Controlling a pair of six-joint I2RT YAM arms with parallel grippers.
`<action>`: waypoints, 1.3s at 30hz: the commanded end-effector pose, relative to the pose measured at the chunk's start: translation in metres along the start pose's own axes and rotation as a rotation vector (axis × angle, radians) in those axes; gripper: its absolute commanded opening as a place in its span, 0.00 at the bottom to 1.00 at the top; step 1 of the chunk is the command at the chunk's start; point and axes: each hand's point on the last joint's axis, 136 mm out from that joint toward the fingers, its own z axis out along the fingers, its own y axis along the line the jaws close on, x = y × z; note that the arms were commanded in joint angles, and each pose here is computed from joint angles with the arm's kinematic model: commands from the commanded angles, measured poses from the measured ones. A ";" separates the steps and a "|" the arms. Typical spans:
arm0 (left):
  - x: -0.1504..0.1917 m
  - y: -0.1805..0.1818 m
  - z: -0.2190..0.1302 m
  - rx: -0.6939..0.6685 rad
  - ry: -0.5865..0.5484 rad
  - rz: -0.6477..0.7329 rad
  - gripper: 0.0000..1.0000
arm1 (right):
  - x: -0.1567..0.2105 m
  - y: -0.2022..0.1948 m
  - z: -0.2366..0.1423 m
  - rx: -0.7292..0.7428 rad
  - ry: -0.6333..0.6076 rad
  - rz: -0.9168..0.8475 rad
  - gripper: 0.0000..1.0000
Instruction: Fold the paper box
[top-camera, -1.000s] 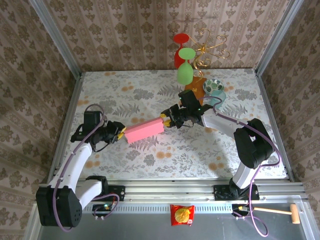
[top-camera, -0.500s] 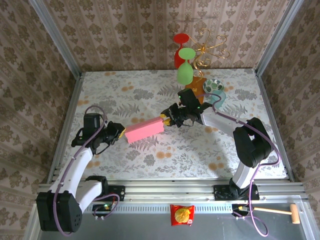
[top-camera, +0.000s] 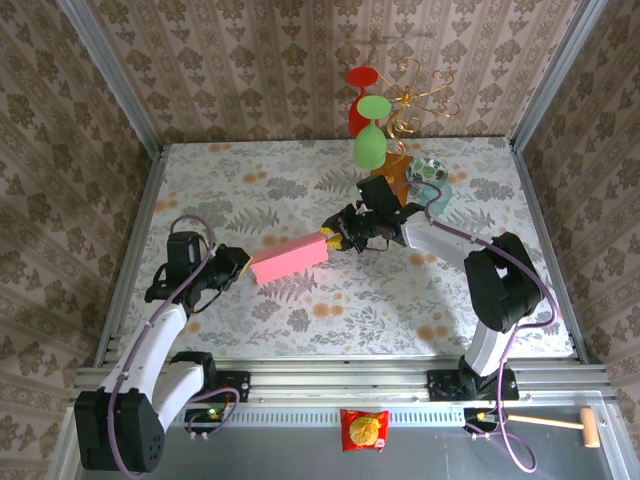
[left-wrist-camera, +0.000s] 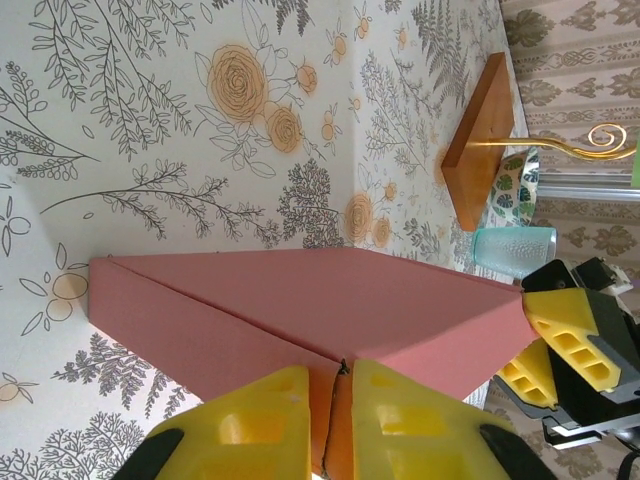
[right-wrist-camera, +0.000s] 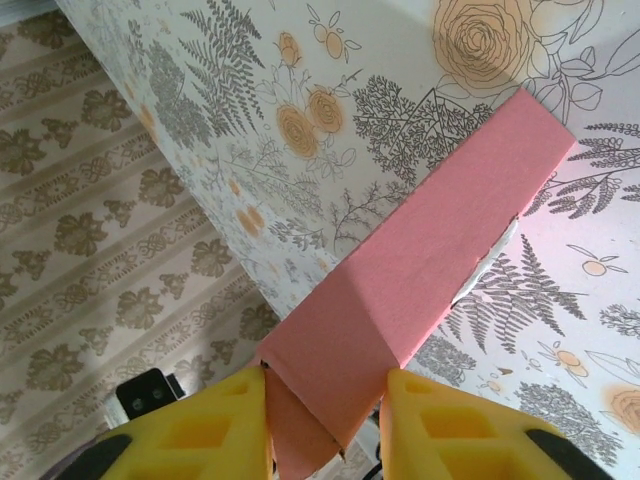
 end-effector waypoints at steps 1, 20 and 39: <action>0.024 0.055 0.005 -0.192 0.076 -0.096 0.13 | -0.011 -0.046 0.008 0.137 -0.015 0.035 0.39; 0.019 0.051 0.004 -0.198 0.075 -0.084 0.08 | 0.000 0.004 -0.024 -0.052 -0.027 -0.052 0.46; 0.017 0.047 0.003 -0.197 0.075 -0.072 0.10 | 0.007 0.018 -0.037 -0.073 -0.076 -0.097 0.41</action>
